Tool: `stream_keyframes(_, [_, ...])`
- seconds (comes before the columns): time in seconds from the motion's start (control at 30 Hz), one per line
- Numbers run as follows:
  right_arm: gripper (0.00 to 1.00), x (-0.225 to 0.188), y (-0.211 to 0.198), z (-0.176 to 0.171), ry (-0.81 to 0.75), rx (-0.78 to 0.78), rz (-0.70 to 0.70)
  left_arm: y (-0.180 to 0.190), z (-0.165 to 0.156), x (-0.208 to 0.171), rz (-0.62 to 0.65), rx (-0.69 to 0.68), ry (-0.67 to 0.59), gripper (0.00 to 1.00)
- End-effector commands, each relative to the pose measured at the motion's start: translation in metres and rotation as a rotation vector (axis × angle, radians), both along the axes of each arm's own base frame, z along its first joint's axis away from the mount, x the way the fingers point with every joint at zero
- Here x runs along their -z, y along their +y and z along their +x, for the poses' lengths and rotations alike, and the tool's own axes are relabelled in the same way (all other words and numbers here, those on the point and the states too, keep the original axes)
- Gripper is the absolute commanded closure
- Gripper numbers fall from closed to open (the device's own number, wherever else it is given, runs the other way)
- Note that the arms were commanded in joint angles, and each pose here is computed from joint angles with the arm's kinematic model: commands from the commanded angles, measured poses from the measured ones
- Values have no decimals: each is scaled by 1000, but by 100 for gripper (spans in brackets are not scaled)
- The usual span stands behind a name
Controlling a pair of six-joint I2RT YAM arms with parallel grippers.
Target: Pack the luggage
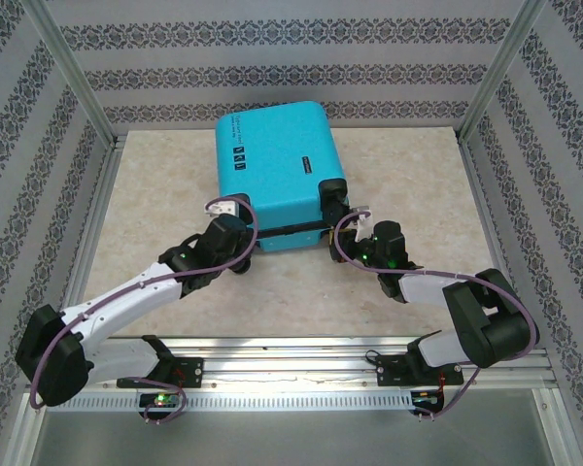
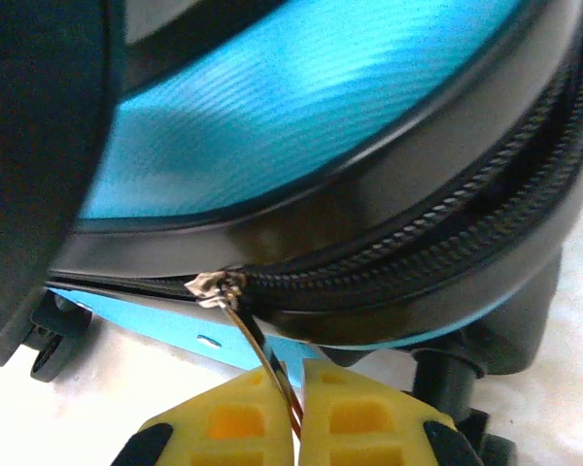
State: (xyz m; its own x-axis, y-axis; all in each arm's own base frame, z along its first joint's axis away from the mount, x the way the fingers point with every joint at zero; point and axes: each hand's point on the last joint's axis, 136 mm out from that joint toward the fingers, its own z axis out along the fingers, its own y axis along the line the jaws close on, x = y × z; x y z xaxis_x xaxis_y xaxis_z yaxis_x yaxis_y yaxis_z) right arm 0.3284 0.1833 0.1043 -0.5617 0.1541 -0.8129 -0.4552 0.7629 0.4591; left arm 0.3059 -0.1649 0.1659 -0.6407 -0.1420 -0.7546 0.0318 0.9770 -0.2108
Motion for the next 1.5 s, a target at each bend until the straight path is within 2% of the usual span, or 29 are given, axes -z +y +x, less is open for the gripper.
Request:
stream_keyframes(0.0, [100,-26,-50,41,-79,304,0,14,8,-19,57,60,-89,90])
stream_keyframes(0.23, [100,-34,-35,35,-116,208,-2,20,16,-27,113,121,-114,91])
stream_keyframes(0.47, [100,-21,-55,45,-28,318,5,37,29,-27,136,120,-140,92])
stream_keyframes(0.63, [100,-23,-50,46,-10,307,32,32,37,-27,129,191,-157,92])
stream_keyframes(0.73, [100,-22,-54,47,-3,321,11,37,42,-22,180,201,-145,92])
stream_keyframes(0.87, [100,-32,-30,40,-49,161,37,38,45,-20,216,242,-149,90])
stream_keyframes(0.97, [100,-37,-5,29,-84,0,49,38,46,-24,244,272,-179,83])
stream_keyframes(1.07, [100,-37,9,23,-82,-87,59,36,46,-34,246,295,-213,68])
stream_keyframes(1.23, [100,-34,12,22,-74,-97,58,38,47,-44,251,286,-225,57])
stream_keyframes(1.33, [100,-31,11,22,-67,-90,56,39,48,-48,253,276,-221,37])
stream_keyframes(1.47, [100,-30,10,24,-65,-83,51,39,49,-55,239,265,-232,28])
